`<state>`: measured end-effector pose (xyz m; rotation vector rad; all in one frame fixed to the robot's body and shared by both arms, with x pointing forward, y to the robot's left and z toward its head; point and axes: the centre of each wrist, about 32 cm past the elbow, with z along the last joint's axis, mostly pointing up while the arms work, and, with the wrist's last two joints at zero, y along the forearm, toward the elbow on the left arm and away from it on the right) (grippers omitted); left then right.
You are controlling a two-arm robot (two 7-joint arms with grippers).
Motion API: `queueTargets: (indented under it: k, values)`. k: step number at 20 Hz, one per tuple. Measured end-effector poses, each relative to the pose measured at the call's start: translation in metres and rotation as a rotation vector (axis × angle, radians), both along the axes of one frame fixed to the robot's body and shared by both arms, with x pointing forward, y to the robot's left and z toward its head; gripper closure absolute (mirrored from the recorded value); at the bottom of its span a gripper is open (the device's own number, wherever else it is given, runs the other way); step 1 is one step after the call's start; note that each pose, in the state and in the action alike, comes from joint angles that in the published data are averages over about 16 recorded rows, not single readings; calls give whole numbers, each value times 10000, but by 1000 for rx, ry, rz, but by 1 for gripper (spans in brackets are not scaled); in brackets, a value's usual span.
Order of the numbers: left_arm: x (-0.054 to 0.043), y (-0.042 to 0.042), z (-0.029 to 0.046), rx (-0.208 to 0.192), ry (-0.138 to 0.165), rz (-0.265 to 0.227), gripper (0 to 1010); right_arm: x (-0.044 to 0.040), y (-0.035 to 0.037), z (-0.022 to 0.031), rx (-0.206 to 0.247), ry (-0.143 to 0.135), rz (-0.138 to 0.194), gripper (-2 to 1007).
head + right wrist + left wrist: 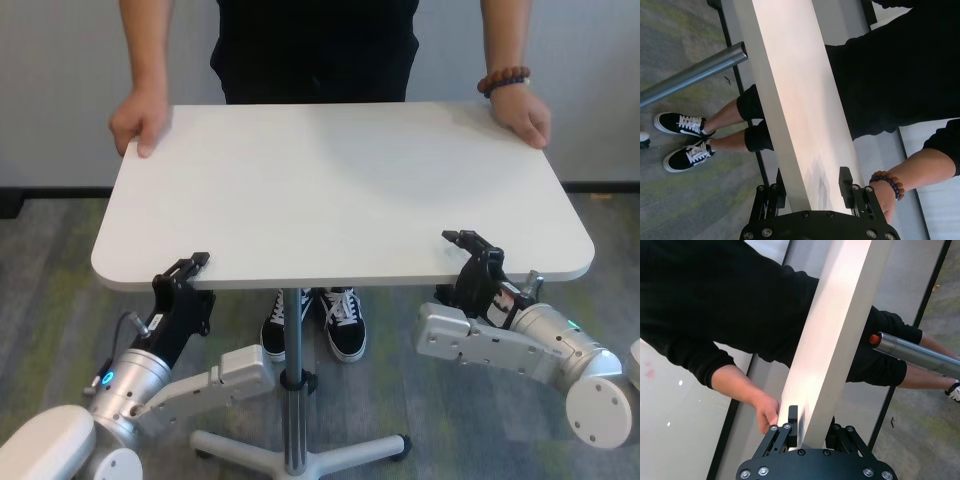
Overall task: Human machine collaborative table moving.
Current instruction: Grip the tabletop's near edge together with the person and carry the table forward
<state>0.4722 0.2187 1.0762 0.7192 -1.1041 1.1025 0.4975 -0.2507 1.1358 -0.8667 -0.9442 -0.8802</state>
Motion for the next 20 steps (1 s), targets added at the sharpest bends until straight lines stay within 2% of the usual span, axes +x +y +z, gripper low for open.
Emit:
queueTargets:
  k: [10,20]
  values:
    - [97,-25,-125,-3,9,12,697,86,-51,-49,-10,13,-5,370]
    - [174,-51,-244,0,24,19,697,195,-67,-88,-26,25,0,369]
